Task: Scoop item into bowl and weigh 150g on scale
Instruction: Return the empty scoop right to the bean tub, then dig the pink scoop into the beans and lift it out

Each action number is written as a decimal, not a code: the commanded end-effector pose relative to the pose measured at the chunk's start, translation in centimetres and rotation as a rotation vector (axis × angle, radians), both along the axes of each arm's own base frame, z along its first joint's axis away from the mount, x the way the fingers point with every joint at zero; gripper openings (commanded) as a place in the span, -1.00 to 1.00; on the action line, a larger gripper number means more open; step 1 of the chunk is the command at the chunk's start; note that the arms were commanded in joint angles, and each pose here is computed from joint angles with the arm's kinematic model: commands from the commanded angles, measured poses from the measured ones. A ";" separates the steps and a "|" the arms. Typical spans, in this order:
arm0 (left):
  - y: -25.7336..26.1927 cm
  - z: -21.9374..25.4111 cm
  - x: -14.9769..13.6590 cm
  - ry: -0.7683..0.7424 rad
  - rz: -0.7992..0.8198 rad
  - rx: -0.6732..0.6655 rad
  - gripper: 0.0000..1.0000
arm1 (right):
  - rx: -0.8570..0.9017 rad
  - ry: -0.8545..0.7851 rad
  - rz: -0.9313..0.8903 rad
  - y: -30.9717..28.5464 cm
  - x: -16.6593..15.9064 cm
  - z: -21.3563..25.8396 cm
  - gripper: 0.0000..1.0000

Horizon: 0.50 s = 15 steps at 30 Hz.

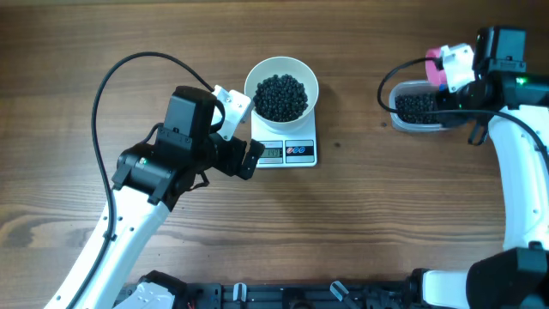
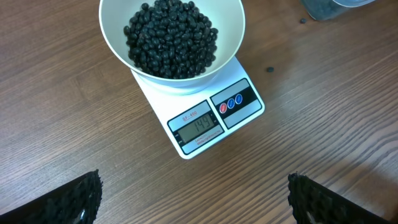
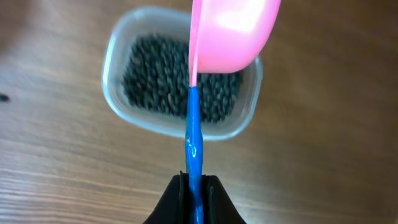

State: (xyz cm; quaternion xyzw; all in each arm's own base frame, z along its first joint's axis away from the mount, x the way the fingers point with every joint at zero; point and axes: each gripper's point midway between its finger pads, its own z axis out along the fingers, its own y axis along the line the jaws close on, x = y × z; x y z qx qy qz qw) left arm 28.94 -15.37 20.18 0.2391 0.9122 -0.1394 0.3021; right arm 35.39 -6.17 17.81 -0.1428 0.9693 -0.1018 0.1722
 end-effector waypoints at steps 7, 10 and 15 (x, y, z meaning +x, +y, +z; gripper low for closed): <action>-0.5 0.7 0.1 -0.009 -0.011 -0.020 1.00 | -0.044 0.097 0.029 -1.2 -1.0 -2.2 -0.91; -0.5 0.7 0.1 -0.009 -0.012 -0.020 1.00 | -0.030 0.143 0.007 -1.9 -1.6 -3.2 -0.91; -0.5 0.7 0.1 -0.009 -0.011 -0.020 1.00 | 0.019 0.218 0.010 -1.5 -2.0 -5.3 -0.91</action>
